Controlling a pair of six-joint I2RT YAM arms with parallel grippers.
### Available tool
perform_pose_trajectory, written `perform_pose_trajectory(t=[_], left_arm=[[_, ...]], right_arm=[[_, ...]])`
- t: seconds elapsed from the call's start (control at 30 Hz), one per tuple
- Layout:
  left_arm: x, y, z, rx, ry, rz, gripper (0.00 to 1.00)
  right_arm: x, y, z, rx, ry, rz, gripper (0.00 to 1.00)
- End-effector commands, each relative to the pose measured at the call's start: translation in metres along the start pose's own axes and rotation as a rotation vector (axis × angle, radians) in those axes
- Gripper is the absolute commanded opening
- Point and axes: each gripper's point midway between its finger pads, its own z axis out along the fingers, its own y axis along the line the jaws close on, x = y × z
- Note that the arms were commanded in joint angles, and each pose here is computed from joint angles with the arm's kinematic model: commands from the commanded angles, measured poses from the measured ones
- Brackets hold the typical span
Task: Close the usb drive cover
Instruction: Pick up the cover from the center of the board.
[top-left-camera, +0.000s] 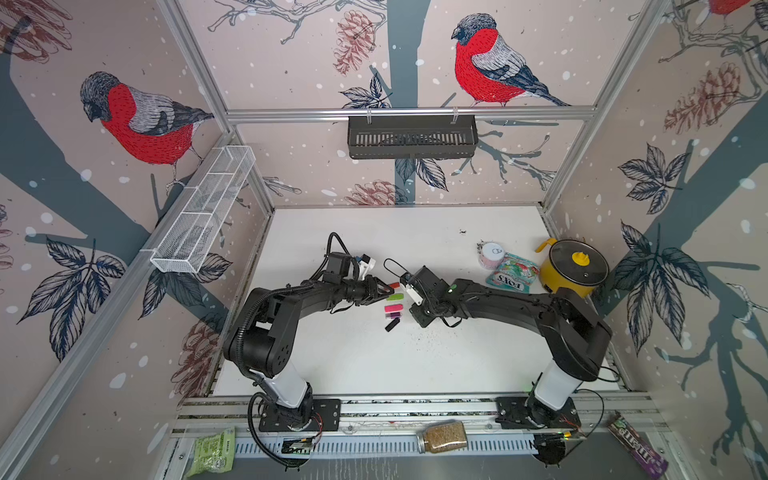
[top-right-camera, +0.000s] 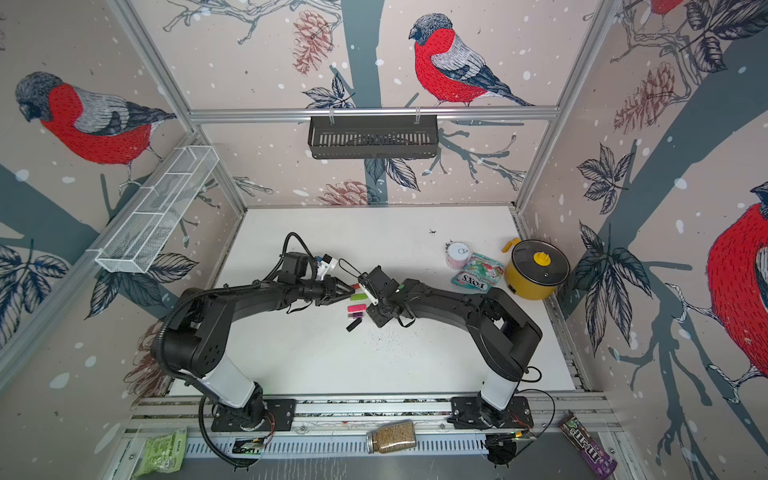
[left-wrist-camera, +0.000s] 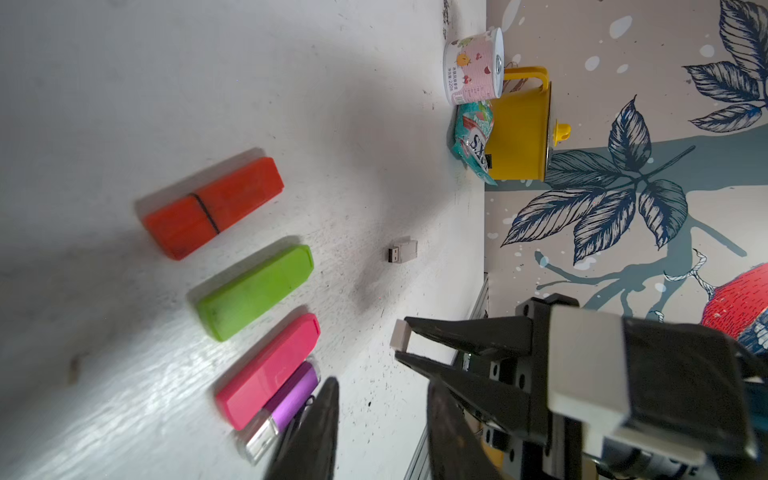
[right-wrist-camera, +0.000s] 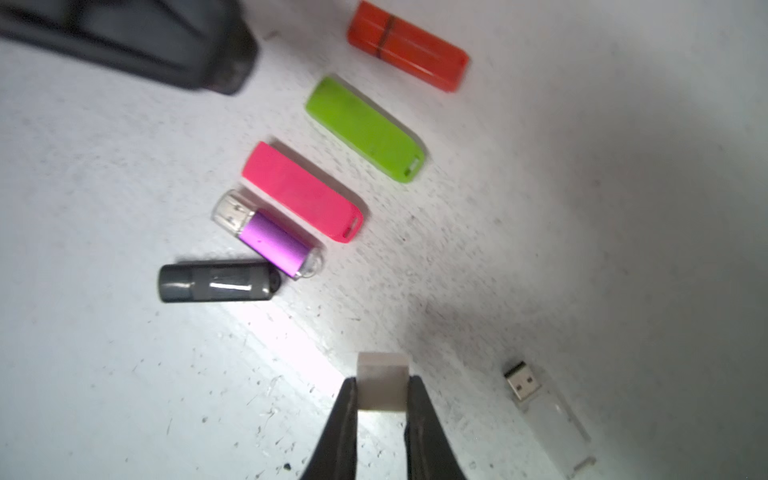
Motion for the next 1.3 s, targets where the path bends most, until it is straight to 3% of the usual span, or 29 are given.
perform_pose_trajectory(t=[0.0, 0.27, 0.83, 1.27], left_arm=[[0.002, -0.011, 0.004, 0.052, 0.029, 0.026, 0.36], [0.017, -0.013, 0.014, 0.082, 0.098, 0.027, 0.36], [0.036, -0.021, 0.023, 0.136, 0.159, 0.007, 0.35], [0.038, -0.022, 0.024, 0.152, 0.167, -0.014, 0.21]], right_arm=[[-0.018, 0.017, -0.008, -0.101, -0.096, -0.196, 0.18], [-0.028, 0.02, -0.016, -0.156, -0.181, -0.281, 0.19], [-0.034, 0.025, -0.013, -0.201, -0.228, -0.265, 0.18], [-0.043, 0.027, -0.013, -0.209, -0.267, -0.246, 0.19]])
